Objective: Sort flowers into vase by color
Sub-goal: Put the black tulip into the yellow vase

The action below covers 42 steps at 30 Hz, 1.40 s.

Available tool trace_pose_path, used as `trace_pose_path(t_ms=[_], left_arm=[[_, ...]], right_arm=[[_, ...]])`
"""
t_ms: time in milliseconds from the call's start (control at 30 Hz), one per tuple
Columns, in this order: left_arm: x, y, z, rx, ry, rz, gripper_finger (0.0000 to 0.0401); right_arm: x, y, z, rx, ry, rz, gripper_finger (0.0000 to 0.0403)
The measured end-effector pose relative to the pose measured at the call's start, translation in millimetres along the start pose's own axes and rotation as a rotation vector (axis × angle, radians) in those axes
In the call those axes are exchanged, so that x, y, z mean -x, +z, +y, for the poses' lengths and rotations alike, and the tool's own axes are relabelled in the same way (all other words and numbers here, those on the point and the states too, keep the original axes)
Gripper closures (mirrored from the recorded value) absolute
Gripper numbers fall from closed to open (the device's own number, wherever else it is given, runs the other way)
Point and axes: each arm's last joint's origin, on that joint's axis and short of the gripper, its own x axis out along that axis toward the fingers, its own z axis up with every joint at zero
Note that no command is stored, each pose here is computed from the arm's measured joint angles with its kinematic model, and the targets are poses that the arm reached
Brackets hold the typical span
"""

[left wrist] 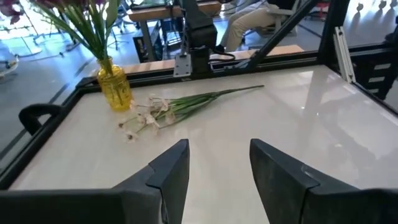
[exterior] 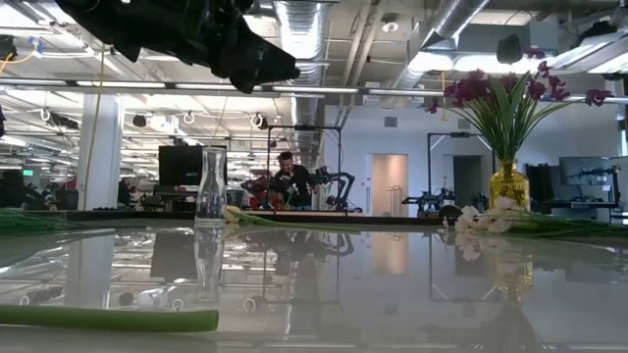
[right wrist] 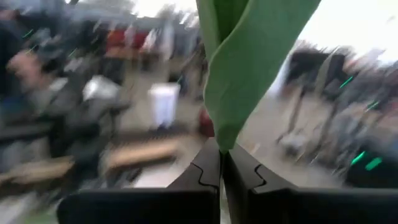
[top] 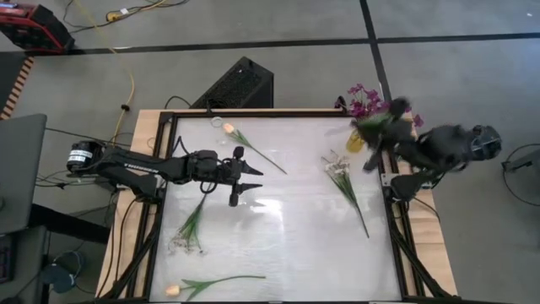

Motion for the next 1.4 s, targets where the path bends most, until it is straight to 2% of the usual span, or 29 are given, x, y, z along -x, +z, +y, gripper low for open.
trace_pose_path(t_ms=[100, 200, 433, 633, 733, 833, 933, 1100, 1267, 1400], left_arm=[[0.1, -0.2, 1.1, 0.024, 0.004, 0.001, 0.0243], [0.1, -0.2, 0.9, 0.038, 0.001, 0.001, 0.0243], [0.1, -0.8, 0.5, 0.053, -0.011, 0.006, 0.0243], [0.1, -0.3, 0.6, 0.069, -0.010, 0.001, 0.0243], [0.1, -0.3, 0.6, 0.104, -0.010, 0.002, 0.0243], [0.2, -1.9, 0.4, 0.138, -0.011, 0.016, 0.0243], [0.2, -1.9, 0.3, 0.147, -0.011, 0.015, 0.0243], [0.2, 0.2, 0.5, 0.159, -0.010, -0.006, 0.0243], [0.2, 1.6, 0.7, 0.167, -0.009, -0.021, 0.0243], [0.1, 1.9, 0.3, 0.204, -0.011, -0.024, 0.0243]], right_arm=[[-3.0, 22.9, -20.9, 0.072, -0.165, -0.084, 0.0374], [-4.9, 36.0, -44.3, 0.113, -0.363, -0.065, 0.0375], [-8.2, 39.7, -88.3, 0.107, -0.677, -0.015, 0.0376], [-32.2, 19.0, -124.3, 0.097, -0.736, 0.153, 0.0376], [-42.3, 10.0, -152.9, 0.083, -0.796, 0.226, 0.0376], [-38.3, 9.8, -171.8, 0.102, -0.895, 0.242, 0.0376], [-35.3, 14.2, -170.8, 0.098, -0.904, 0.213, 0.0376], [-39.4, 4.3, -160.8, 0.051, -0.830, 0.286, 0.0376], [-42.5, -4.7, -159.7, 0.014, -0.920, 0.357, 0.0376], [-44.7, -14.5, -160.6, 0.003, -0.943, 0.442, 0.0376]])
